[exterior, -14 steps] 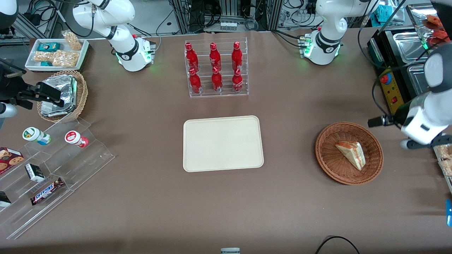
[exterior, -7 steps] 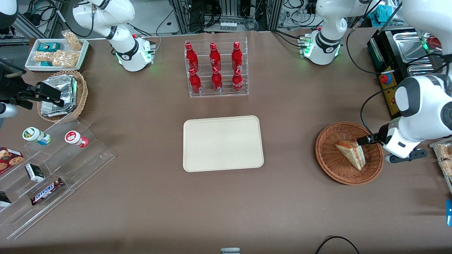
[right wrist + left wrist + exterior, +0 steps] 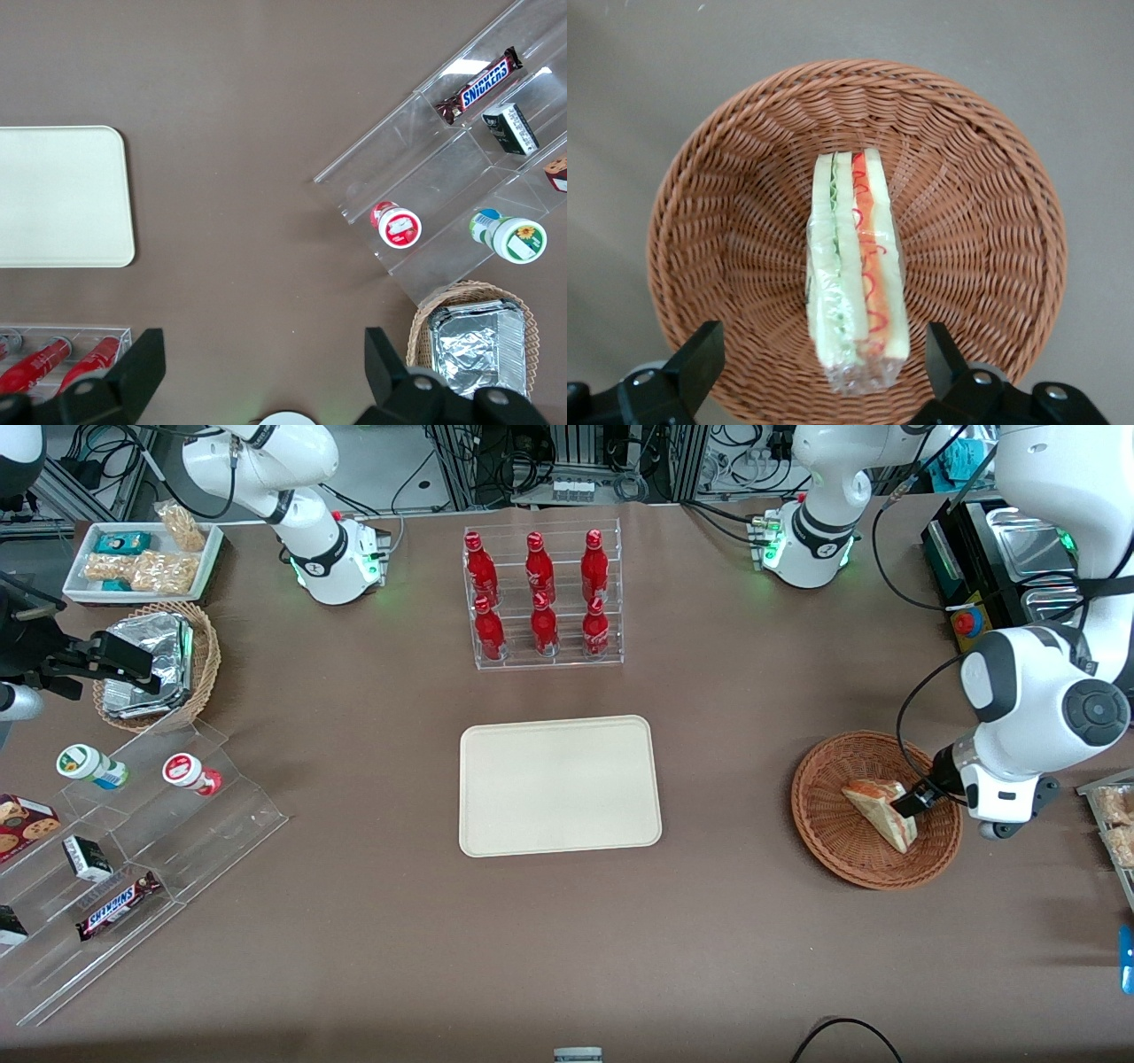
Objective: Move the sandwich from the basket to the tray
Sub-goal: 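Lower the left gripper and grasp the wrapped sandwich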
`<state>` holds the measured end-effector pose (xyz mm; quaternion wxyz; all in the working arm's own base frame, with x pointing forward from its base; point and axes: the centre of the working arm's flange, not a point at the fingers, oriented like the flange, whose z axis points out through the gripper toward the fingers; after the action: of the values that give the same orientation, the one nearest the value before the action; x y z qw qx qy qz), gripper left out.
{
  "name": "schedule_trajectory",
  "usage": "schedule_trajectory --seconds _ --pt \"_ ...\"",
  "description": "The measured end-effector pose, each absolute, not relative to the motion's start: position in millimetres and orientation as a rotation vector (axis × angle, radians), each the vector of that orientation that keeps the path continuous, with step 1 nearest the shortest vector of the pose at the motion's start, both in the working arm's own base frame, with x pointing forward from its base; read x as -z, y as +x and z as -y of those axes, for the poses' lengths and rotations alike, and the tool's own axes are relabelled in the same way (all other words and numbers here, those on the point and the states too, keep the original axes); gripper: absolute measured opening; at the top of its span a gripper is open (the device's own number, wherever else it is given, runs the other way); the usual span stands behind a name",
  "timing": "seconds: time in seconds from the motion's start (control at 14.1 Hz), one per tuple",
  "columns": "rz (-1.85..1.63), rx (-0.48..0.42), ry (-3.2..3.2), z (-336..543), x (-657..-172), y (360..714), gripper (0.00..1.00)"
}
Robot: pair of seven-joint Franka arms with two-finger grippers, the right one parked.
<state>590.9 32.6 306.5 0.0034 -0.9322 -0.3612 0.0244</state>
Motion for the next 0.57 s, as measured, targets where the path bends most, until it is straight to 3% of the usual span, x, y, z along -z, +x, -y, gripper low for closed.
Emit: schedule_trajectory --seconds 0.42,0.57 --pt "1.205 -0.071 -2.895 -12.6 -269.3 596.2 0.97" --pt "1.216 -0.081 -2.887 -12.4 -258.1 596.3 0.77"
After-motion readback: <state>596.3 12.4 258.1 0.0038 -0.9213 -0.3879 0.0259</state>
